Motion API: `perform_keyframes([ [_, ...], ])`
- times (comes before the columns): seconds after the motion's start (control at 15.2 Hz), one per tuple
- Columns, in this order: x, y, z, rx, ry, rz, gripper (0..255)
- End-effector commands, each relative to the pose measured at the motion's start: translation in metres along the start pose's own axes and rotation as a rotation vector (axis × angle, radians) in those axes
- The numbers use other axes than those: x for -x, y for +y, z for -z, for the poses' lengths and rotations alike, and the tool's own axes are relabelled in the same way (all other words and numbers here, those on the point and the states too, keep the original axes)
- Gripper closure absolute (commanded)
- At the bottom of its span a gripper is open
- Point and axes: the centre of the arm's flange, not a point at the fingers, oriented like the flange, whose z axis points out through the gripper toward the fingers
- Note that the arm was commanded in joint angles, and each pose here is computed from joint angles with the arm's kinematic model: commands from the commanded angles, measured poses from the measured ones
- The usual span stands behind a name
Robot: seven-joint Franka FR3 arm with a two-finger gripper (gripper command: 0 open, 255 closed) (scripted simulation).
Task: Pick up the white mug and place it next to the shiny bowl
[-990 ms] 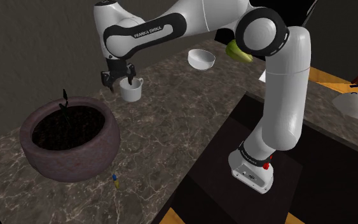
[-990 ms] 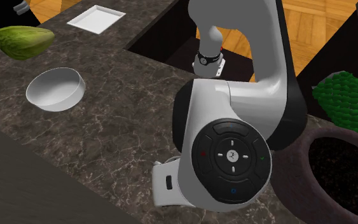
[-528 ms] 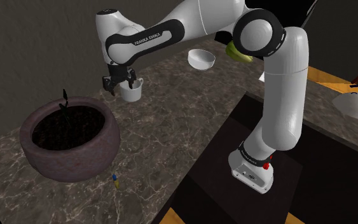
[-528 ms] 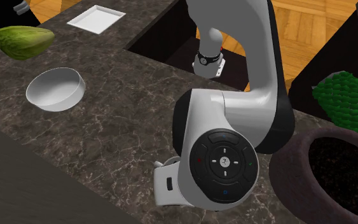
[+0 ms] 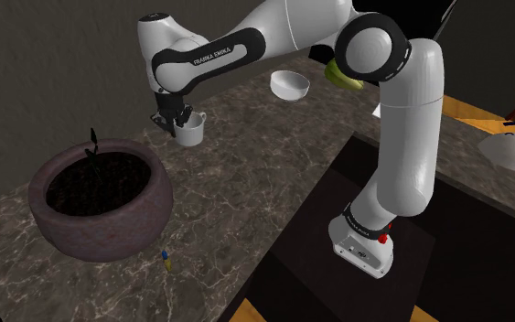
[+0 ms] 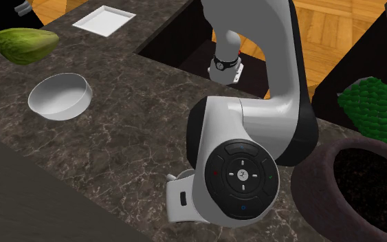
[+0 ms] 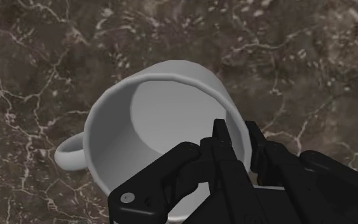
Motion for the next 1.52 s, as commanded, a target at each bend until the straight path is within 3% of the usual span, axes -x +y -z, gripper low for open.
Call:
perform_keyframes([
  [0.0,0.0,0.0,0.0,0.0,0.0,0.0,255],
  [0.4,0.0,0.0,0.0,0.0,0.0,0.0,255],
  [1.45,0.002,0.004,0.084,0.0,0.0,0.0,255],
])
